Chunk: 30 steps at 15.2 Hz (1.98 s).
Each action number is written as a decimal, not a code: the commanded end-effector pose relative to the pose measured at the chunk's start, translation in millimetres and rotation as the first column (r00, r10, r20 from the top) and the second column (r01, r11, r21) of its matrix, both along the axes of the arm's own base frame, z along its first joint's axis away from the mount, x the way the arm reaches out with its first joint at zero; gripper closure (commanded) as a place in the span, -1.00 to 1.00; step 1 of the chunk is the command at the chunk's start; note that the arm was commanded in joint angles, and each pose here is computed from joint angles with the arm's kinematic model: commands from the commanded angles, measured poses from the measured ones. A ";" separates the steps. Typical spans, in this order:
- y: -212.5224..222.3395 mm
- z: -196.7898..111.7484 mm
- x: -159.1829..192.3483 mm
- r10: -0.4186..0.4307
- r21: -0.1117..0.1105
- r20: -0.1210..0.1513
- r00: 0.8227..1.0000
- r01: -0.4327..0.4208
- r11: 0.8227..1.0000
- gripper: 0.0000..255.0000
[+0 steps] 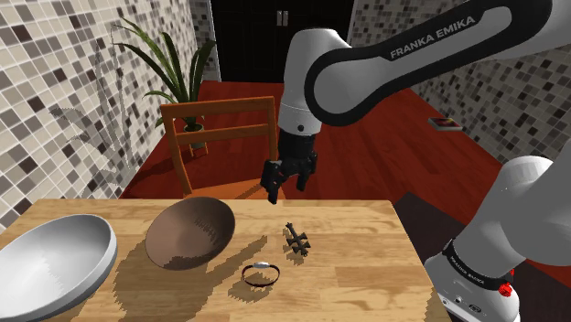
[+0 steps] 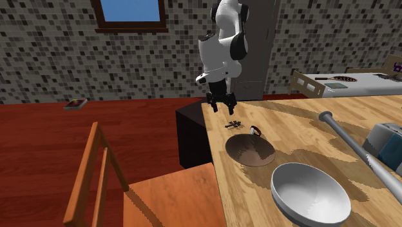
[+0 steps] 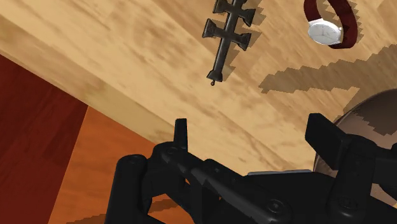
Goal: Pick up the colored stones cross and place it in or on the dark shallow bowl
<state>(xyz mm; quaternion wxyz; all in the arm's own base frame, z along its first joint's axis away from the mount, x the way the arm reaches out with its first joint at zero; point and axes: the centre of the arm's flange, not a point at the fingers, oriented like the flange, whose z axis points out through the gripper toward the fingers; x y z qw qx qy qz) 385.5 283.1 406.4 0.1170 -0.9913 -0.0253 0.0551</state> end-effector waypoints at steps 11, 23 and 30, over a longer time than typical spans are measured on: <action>1.3 -6.3 -1.8 0.000 0.000 0.001 1.000 0.000 1.000 1.00; 37.1 -29.4 -51.7 -0.206 -0.179 0.028 0.978 0.208 0.962 -1.00; 49.9 -64.5 -67.5 -0.268 -0.233 0.044 0.962 0.271 0.934 -1.00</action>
